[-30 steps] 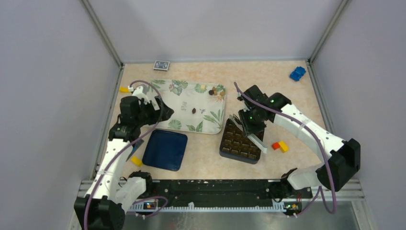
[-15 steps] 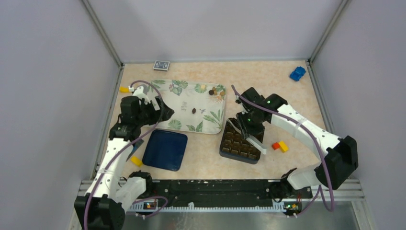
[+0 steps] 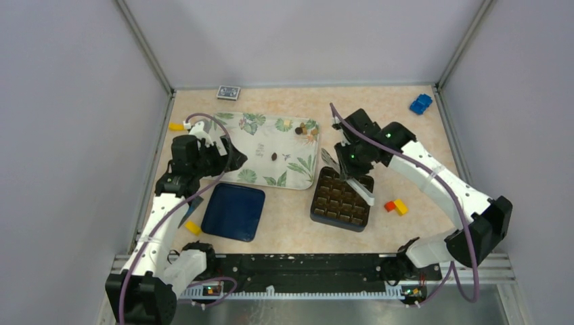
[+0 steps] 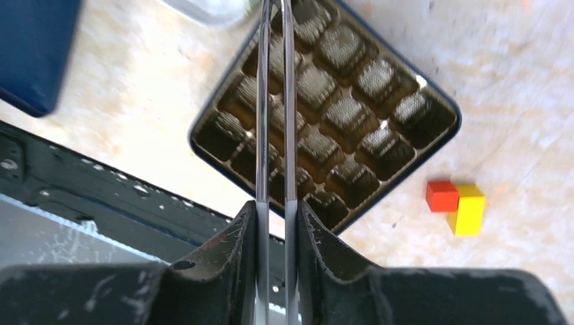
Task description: Pack the chocolate
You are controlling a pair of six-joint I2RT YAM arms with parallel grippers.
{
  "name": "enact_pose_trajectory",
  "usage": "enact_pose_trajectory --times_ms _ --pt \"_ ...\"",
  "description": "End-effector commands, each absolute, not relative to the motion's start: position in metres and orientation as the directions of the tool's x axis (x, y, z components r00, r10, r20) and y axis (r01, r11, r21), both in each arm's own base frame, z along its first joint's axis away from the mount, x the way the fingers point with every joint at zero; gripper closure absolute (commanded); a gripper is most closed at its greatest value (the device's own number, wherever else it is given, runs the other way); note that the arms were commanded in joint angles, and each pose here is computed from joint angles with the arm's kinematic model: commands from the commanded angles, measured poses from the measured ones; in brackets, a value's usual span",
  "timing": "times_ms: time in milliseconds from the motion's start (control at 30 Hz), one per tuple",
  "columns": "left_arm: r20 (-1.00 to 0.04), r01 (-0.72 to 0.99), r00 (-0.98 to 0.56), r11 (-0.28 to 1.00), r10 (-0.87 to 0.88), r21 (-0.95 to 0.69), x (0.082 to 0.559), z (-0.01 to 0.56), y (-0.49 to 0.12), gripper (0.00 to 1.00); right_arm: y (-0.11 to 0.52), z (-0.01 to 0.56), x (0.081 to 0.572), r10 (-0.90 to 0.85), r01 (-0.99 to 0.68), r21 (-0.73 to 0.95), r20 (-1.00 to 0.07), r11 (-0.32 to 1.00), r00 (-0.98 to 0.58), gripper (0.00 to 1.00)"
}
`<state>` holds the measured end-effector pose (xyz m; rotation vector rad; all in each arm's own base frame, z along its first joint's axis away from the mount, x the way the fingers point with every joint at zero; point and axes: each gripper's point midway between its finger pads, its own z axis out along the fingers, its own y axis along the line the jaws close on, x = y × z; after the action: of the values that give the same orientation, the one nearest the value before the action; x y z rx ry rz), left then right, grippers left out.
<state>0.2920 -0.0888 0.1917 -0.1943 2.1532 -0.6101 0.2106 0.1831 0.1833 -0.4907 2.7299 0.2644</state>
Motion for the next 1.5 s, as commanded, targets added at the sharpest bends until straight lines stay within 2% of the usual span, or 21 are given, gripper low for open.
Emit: enact_pose_trajectory --times_ms 0,167,333,667,1200,1300,1467 --pt "-0.735 0.131 -0.589 0.858 -0.337 -0.498 0.298 0.203 -0.094 0.01 0.219 0.229 0.239 -0.291 -0.437 0.153 -0.551 0.886 -0.782 0.86" --pt "-0.746 0.108 -0.581 0.878 -0.326 -0.467 0.296 0.205 -0.087 0.01 0.275 0.224 0.274 -0.344 -0.512 0.122 -0.608 0.850 -0.715 0.78" --pt "-0.764 0.074 -0.562 0.901 -0.317 -0.428 0.289 0.208 -0.076 0.01 0.326 0.185 0.292 -0.461 -0.588 0.037 -0.581 0.808 -0.671 0.67" --pt "-0.768 0.047 -0.557 0.912 -0.314 -0.407 0.281 0.207 -0.069 0.01 0.346 0.142 0.292 -0.550 -0.614 -0.062 -0.520 0.787 -0.653 0.52" --pt "-0.770 0.046 -0.555 0.912 -0.316 -0.408 0.279 0.208 -0.069 0.01 0.360 0.121 0.302 -0.550 -0.610 -0.063 -0.514 0.790 -0.658 0.56" --pt "-0.771 0.047 -0.552 0.912 -0.316 -0.408 0.279 0.209 -0.069 0.01 0.362 0.123 0.302 -0.548 -0.609 -0.061 -0.515 0.790 -0.659 0.60" --pt "-0.772 0.046 -0.553 0.913 -0.314 -0.404 0.278 0.208 -0.068 0.01 0.362 0.134 0.301 -0.542 -0.608 -0.064 -0.533 0.791 -0.650 0.74"
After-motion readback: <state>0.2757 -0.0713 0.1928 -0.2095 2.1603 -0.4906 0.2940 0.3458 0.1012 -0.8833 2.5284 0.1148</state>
